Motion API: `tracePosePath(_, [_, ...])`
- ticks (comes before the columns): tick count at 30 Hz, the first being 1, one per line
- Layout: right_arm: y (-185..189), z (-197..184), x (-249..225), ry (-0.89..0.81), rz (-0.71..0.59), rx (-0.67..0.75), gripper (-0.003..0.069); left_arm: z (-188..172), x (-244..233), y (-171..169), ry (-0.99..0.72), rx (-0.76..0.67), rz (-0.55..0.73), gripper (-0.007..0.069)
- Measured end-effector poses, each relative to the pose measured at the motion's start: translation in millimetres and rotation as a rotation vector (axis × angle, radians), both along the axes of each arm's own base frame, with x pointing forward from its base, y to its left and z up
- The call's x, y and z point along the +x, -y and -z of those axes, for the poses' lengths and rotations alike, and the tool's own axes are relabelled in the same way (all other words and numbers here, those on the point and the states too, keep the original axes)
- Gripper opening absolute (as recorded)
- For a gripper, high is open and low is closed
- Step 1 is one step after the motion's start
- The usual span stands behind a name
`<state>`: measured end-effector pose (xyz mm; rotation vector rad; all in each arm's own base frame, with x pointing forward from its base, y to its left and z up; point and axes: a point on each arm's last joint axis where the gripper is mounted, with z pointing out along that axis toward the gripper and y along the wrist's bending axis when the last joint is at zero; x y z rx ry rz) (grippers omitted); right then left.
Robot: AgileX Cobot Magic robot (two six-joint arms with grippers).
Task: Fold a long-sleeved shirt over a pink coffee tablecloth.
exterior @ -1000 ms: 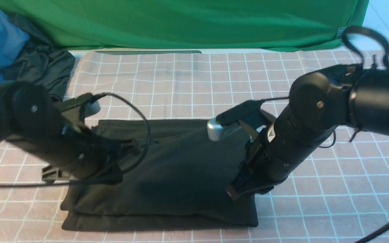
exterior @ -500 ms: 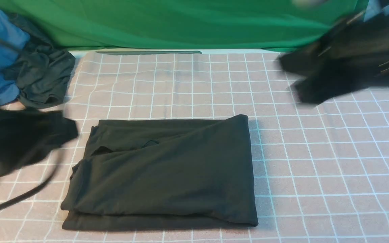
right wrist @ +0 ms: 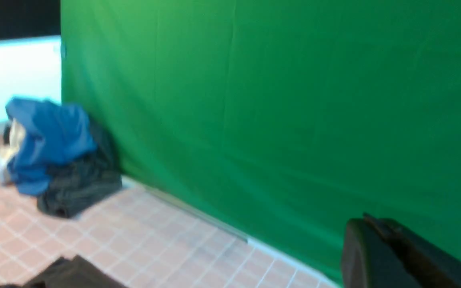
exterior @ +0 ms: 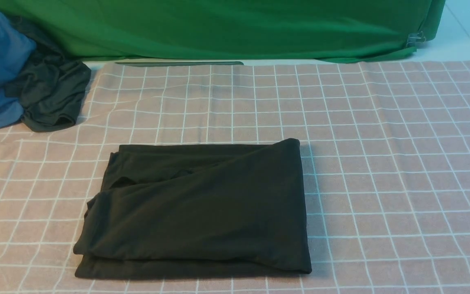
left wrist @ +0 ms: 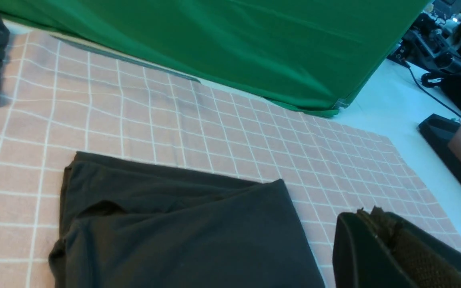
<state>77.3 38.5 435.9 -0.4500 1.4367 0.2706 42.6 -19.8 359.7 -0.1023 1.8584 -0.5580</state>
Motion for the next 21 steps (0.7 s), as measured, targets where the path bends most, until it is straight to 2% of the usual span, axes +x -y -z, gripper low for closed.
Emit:
tracePosePath(5, [22,21,-33,0.128,-0.028,0.069,0.0036,27,5,1,-0.058,-0.034,-0.018,0.0047])
tracePosePath(9, [35,24,-51,0.188,-0.03,0.115,0.0036,38,12,3,-0.031,-0.082,-0.022,0.0047])
tracePosePath(15, [40,25,-58,0.209,-0.033,0.143,0.0036,32,16,3,0.065,-0.135,-0.036,0.0047])
tracePosePath(21, [40,25,-58,0.207,-0.033,0.143,0.0039,32,17,2,0.074,-0.131,-0.042,0.0047])
